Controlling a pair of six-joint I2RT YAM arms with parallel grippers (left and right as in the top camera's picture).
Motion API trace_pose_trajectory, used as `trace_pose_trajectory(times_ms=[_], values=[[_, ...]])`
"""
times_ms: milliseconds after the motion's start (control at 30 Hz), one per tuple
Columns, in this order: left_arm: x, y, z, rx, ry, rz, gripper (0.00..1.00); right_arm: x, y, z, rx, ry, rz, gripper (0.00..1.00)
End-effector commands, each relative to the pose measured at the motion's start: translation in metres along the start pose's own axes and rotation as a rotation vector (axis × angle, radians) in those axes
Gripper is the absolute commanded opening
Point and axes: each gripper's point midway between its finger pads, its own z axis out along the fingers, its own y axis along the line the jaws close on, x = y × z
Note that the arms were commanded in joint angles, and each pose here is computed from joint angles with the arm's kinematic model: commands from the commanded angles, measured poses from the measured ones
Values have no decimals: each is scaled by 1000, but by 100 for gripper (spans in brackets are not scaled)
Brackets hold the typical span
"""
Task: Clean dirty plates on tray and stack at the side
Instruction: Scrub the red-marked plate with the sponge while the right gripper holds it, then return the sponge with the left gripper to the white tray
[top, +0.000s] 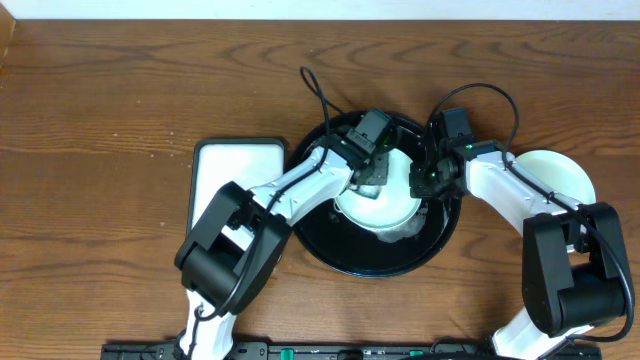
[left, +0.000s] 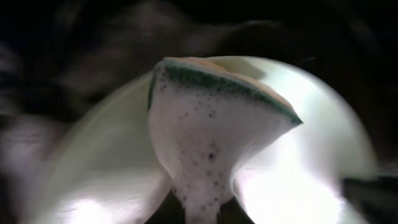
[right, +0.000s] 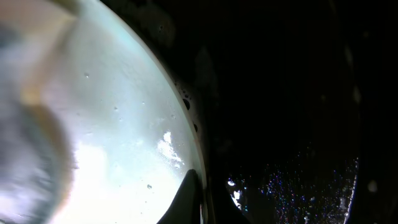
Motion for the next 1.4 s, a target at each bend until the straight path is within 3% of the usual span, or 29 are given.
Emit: trace_pose_trajectory(times_ms=[0,133,400,567,800,1100,1367], values=[[43,-29,16,179,223,-189,8,7,-9,10,46,30,2,1],[58,-47,8,284,329,-216,7,7,-9,10,46,30,2,1],[78,-14,3,176,426,-239,8,7,-9,10,46,29,2,1],[51,72,6,-174,268,-156,8,7,-9,10,46,30,2,1],[0,110,-11,-418,80,39,7,7,-8,10,43,31,1,1],[-35,95,-51,-563,-62,159,8,9,-8,10,45,38,2,1],[-60,77,-122,-510,-176,127,8,9,-8,10,45,40,3,1]])
